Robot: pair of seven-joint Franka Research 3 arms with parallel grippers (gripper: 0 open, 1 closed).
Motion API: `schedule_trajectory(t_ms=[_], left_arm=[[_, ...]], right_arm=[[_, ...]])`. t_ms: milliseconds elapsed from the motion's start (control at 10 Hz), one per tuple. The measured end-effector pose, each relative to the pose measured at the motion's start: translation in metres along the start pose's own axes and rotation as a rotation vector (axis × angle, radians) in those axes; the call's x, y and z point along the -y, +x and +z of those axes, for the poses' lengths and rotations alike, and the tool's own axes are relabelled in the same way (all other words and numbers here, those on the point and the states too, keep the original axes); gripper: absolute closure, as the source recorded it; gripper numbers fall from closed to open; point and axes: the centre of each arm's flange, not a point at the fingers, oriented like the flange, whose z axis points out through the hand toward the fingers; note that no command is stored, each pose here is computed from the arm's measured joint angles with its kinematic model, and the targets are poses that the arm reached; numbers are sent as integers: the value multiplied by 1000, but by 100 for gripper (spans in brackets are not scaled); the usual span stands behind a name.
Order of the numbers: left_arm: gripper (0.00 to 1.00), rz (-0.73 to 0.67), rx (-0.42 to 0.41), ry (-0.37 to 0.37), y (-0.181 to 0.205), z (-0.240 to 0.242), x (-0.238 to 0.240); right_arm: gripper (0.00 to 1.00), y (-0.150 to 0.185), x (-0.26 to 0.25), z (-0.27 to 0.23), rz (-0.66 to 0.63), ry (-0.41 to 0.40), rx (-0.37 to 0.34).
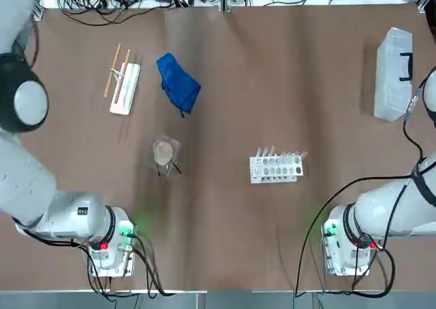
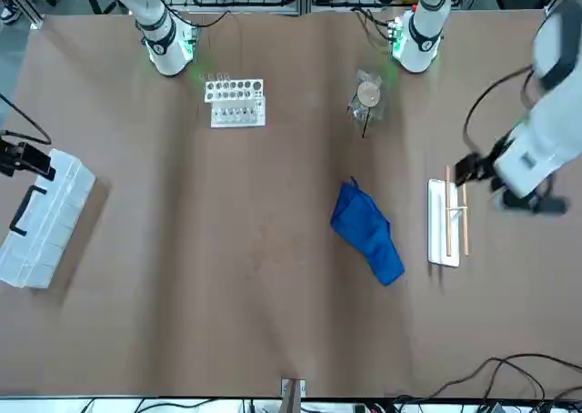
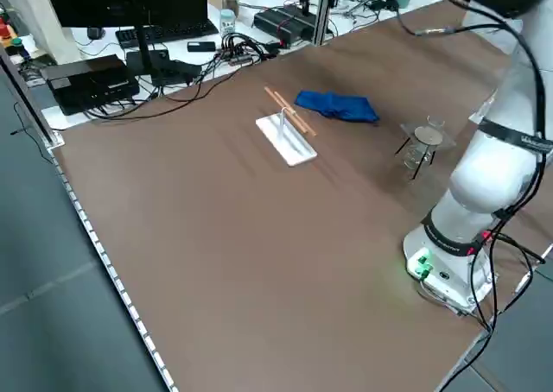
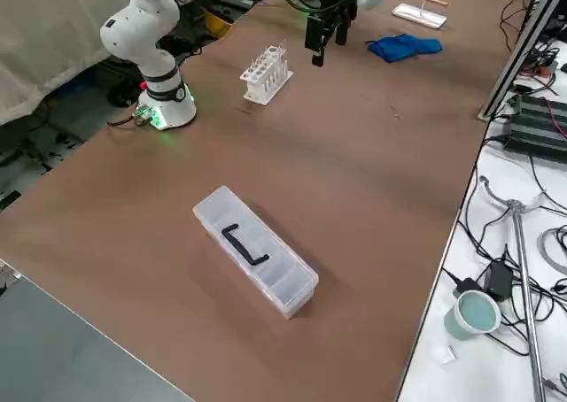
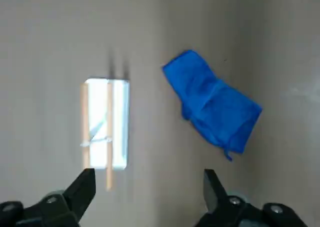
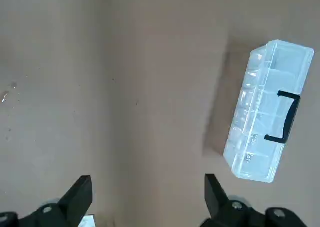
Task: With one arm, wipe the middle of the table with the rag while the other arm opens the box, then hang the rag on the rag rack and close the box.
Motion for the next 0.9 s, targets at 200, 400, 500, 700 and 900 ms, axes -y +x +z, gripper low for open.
schedule_trajectory(t_ms=[200,400,500,700,900], left_arm=[[8,59,27,-22,29,78,-46],[5,76,55,-35,44,151,-78],[0,80,75,-38,47,190,-100],[0,81,126,-39,45,254,-124],[0,92,150,-14,45,289,-118]], right_arm=[[1,0,-1,0,1,0,0],[1,0,-1,0,2,0,1],[1,0,-1,0,2,0,1],[1,0,-1,0,1,0,1],[1,0,-1,0,2,0,1]])
